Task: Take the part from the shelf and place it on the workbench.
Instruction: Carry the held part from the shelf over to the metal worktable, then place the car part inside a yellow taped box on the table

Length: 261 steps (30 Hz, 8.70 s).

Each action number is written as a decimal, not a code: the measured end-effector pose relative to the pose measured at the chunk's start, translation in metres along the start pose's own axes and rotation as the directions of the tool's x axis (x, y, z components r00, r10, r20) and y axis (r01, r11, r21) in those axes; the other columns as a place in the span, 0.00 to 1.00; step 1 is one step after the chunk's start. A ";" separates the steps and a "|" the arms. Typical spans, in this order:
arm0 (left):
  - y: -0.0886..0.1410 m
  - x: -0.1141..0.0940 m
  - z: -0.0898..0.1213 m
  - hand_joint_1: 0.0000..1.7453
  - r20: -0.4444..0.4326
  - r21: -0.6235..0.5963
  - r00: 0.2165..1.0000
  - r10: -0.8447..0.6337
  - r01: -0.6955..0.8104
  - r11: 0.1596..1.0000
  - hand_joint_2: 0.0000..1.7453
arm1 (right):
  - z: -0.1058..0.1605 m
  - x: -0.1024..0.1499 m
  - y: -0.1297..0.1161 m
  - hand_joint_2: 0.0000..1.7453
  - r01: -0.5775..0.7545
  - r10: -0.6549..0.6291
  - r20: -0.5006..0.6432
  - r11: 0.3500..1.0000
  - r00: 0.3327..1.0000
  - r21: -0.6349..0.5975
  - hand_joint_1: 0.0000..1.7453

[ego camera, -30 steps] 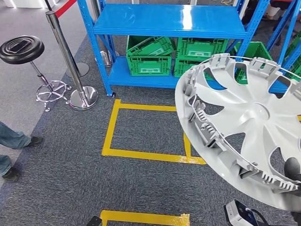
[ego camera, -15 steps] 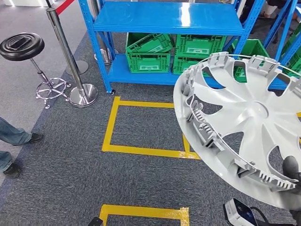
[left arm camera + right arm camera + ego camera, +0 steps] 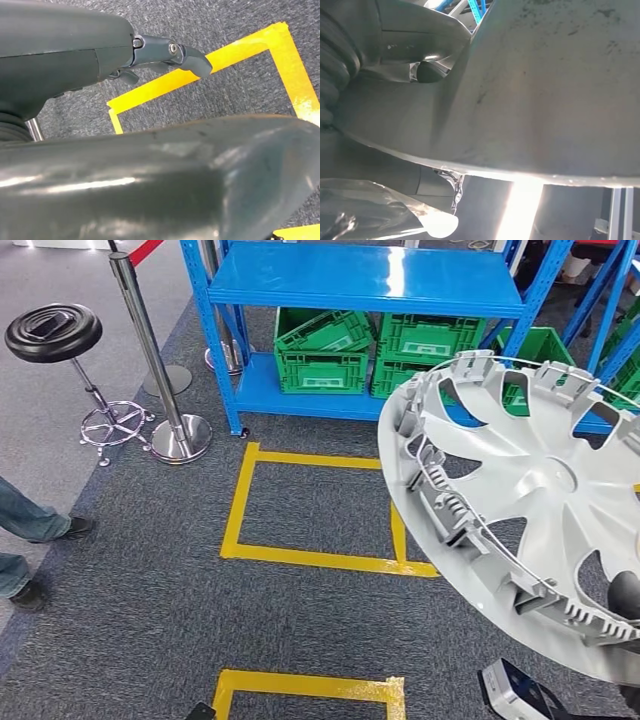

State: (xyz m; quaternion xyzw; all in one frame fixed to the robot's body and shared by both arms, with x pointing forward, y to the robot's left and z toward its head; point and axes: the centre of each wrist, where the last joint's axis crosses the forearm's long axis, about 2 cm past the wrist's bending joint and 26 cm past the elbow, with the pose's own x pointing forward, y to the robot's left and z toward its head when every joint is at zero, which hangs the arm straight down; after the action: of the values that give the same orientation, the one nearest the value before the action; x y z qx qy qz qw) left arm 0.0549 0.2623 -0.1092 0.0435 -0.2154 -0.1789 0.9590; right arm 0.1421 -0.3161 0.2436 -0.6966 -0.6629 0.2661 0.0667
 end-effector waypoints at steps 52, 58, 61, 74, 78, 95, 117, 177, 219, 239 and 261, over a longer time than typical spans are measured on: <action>0.025 0.018 -0.008 0.00 0.021 0.066 0.999 0.028 -0.029 0.997 0.00 | -0.003 0.005 0.000 1.00 0.024 -0.025 -0.035 1.000 0.999 -0.013 1.00; 0.029 0.017 -0.009 0.00 0.002 0.071 0.995 0.098 -0.098 0.993 0.00 | -0.002 0.005 -0.002 1.00 0.023 -0.024 -0.045 1.000 0.999 -0.011 1.00; 0.035 0.015 -0.009 0.00 -0.016 0.079 0.982 0.187 -0.185 0.979 0.00 | 0.000 0.005 -0.005 1.00 0.024 -0.025 -0.054 1.000 0.998 -0.003 1.00; 0.048 0.004 -0.007 0.00 -0.036 0.137 0.930 0.366 -0.359 0.923 0.00 | 0.009 0.006 -0.012 1.00 0.036 -0.035 -0.036 0.999 0.999 0.030 1.00; 0.053 0.003 -0.008 0.00 -0.031 0.149 0.925 0.379 -0.370 0.917 0.00 | 0.009 0.006 -0.012 1.00 0.036 -0.035 -0.036 0.999 0.999 0.032 1.00; 0.053 -0.010 -0.004 0.00 -0.081 0.185 0.974 0.211 -0.193 0.964 0.00 | 0.017 0.007 -0.019 1.00 0.033 -0.033 -0.004 0.997 0.999 0.071 1.00; 0.024 -0.016 0.001 0.00 -0.139 0.099 0.986 0.095 -0.082 0.992 0.00 | 0.016 0.007 -0.020 1.00 0.013 -0.014 0.010 0.997 1.000 0.072 1.00; 0.015 -0.007 0.000 0.00 -0.116 0.071 0.991 0.061 -0.054 0.996 0.00 | 0.018 0.003 -0.024 1.00 -0.012 0.013 -0.002 0.997 1.000 0.079 1.00; 0.017 -0.004 -0.001 0.00 -0.116 0.068 0.993 0.038 -0.031 0.997 0.00 | 0.019 0.003 -0.024 1.00 -0.013 0.014 -0.008 0.996 1.000 0.088 1.00; 0.016 -0.006 -0.001 0.00 -0.123 0.069 0.991 0.042 -0.034 0.997 0.00 | 0.020 0.003 -0.024 1.00 -0.014 0.015 -0.016 0.996 1.000 0.092 1.00; 0.019 0.003 -0.004 0.00 -0.107 0.072 0.994 0.026 -0.018 0.997 0.00 | 0.020 0.004 -0.020 1.00 -0.011 0.013 -0.026 0.995 1.000 0.095 1.00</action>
State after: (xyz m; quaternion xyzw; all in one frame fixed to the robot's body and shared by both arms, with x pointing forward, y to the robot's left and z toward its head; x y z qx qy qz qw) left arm 0.0648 0.2793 -0.1083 0.0849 -0.1700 -0.1580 0.9690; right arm 0.1153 -0.3158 0.2342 -0.7001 -0.6444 0.2883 0.1068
